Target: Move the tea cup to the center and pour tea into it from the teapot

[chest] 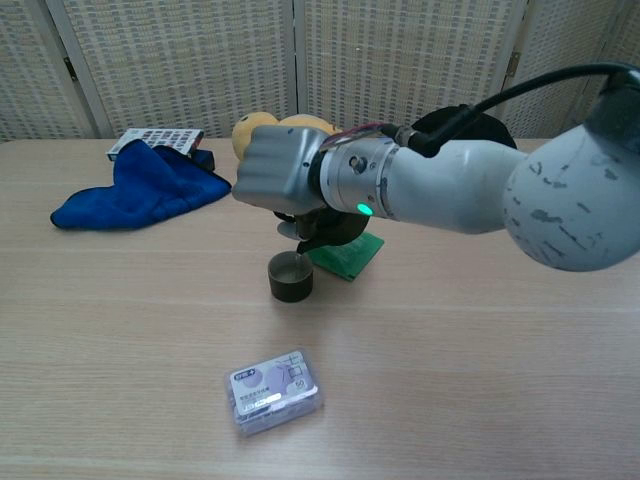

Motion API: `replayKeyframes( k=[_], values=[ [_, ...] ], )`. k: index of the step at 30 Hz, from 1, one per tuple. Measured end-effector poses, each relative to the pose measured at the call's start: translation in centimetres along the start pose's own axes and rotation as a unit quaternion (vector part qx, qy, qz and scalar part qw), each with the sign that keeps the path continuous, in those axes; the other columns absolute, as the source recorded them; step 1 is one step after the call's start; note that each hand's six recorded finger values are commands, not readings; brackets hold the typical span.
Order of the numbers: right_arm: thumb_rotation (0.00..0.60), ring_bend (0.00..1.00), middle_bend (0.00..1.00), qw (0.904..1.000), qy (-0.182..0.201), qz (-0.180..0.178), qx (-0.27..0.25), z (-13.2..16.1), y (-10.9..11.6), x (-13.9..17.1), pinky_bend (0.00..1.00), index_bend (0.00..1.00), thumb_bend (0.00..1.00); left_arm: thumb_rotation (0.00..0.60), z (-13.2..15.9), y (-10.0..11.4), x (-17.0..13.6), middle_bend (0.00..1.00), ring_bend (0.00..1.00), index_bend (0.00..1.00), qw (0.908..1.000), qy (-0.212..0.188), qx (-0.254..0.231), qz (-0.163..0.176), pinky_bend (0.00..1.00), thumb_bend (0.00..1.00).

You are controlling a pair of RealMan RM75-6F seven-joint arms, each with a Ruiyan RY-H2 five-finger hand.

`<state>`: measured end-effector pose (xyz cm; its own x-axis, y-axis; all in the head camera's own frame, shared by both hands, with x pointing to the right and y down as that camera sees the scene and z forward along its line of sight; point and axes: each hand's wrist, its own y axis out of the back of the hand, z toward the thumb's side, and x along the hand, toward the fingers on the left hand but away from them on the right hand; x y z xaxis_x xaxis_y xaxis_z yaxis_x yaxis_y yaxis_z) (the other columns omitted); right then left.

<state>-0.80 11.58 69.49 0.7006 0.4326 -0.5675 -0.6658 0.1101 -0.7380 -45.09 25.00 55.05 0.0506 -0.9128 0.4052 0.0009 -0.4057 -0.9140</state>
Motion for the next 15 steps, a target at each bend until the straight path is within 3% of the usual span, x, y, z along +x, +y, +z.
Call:
replayKeyframes(
  k=[15],
  values=[
    [0.410, 0.92, 0.98, 0.9997, -0.003, 0.002, -0.026, -0.21, 0.14, -0.22, 0.57, 1.00, 0.51, 0.600, -0.18, -0.05, -0.05, 0.26, 0.32, 0.23, 1.0000, 0.003, 0.001, -0.001, 0.22, 0.15]
  ],
)
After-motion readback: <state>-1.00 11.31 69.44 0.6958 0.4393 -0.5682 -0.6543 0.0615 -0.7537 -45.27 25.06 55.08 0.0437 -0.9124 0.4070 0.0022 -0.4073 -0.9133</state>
